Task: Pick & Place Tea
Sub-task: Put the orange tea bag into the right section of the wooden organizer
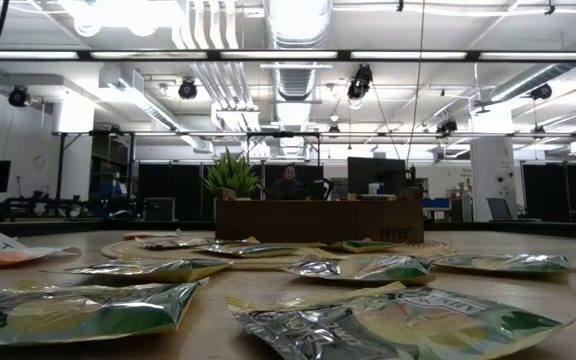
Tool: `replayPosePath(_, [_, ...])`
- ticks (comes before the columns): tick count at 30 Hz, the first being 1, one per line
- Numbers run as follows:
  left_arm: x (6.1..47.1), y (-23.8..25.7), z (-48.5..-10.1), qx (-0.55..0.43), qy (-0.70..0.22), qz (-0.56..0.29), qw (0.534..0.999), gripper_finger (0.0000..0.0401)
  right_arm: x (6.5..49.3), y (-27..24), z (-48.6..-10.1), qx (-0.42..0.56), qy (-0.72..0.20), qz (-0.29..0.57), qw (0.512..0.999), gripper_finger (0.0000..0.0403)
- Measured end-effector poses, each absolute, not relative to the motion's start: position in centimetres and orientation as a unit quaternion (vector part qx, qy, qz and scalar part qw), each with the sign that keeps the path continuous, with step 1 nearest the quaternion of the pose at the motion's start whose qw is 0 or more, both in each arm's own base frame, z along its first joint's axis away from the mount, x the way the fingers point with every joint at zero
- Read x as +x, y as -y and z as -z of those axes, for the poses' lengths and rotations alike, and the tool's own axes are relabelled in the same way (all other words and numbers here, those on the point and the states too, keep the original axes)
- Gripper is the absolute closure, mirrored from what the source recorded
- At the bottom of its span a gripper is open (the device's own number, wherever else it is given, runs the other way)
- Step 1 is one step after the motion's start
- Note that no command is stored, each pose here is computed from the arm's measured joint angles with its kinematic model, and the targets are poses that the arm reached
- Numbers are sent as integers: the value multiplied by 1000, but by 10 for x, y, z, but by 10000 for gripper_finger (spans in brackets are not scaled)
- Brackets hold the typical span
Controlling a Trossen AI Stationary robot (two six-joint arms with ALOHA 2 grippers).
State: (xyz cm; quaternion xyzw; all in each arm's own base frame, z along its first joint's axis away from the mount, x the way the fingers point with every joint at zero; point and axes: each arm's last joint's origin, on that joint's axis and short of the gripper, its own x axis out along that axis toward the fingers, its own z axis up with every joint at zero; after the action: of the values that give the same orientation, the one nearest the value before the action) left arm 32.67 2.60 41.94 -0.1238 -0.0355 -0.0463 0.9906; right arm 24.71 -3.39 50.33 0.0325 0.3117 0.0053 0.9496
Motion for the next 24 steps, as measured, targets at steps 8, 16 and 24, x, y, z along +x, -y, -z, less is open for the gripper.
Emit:
replayPosePath(8, [327,-27,-419,-115,39,26,992,400,248,34,-503,24,-313,-8,949,218])
replayPosePath(16, [327,-28,-419,-113,37,21,993,401,233,32,-511,22,-298,-8,954,218])
replayPosePath(24, [327,-30,-419,-109,39,10,993,401,222,30,-516,26,-286,-7,958,218])
